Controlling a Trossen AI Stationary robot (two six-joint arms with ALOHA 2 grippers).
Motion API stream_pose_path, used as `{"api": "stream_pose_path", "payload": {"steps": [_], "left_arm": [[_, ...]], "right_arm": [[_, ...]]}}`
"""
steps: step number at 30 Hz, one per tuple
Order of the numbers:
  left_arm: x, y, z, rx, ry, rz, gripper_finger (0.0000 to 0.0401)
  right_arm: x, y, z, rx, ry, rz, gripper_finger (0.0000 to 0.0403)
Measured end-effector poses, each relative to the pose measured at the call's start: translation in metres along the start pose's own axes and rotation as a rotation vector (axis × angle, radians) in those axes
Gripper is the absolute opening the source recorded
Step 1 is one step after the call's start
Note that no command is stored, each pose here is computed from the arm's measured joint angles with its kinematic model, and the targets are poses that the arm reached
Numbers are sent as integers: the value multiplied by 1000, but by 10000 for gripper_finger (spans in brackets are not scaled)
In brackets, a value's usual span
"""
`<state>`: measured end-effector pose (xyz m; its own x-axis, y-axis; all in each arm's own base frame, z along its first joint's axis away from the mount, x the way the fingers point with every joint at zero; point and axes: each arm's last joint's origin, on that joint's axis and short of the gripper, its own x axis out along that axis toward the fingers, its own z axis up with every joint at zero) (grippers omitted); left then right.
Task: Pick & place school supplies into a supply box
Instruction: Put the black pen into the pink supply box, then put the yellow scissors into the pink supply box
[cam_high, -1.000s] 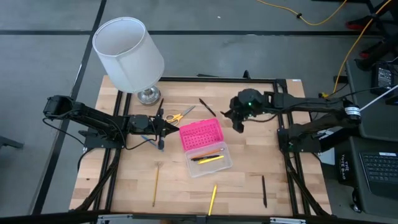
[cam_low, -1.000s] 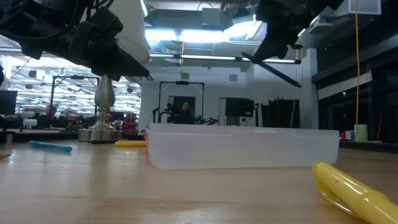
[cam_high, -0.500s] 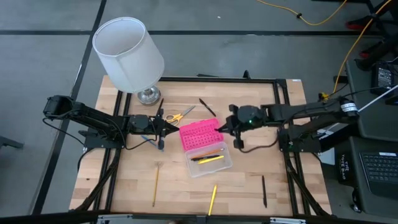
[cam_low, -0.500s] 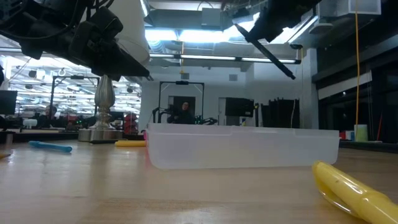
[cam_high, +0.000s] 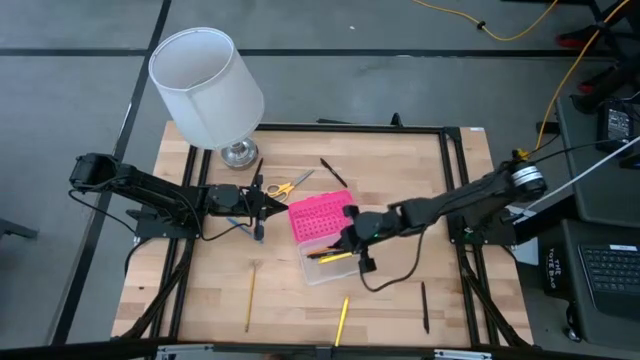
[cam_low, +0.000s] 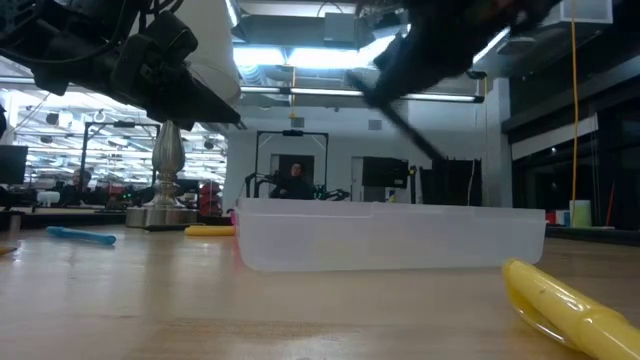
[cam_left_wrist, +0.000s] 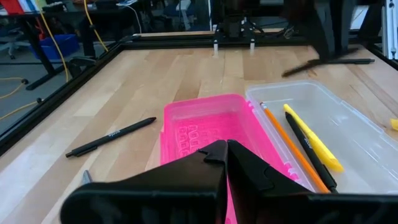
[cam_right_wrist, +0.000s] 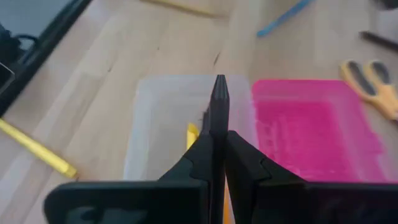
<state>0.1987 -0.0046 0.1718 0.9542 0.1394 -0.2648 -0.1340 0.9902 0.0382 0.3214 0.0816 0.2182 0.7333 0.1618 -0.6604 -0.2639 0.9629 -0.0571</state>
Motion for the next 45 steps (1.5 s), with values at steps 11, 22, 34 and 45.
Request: {"api": "stream_pose_path", "payload": {"steps": [11,22,34,45], "left_arm": [[0,0,0,0,-2,0,4],[0,0,0,0,-2,0,4],[0,0,0,-1,-2,0,4],[1,-1,5,-50,-25,0,4]], "right_arm": [[47,4,-25,90,109,4,27],[48,5,-26,95,118,64,45],[48,5,-18,27,32,67,75],[38,-6,-3,-52,42,-117,56]]}}
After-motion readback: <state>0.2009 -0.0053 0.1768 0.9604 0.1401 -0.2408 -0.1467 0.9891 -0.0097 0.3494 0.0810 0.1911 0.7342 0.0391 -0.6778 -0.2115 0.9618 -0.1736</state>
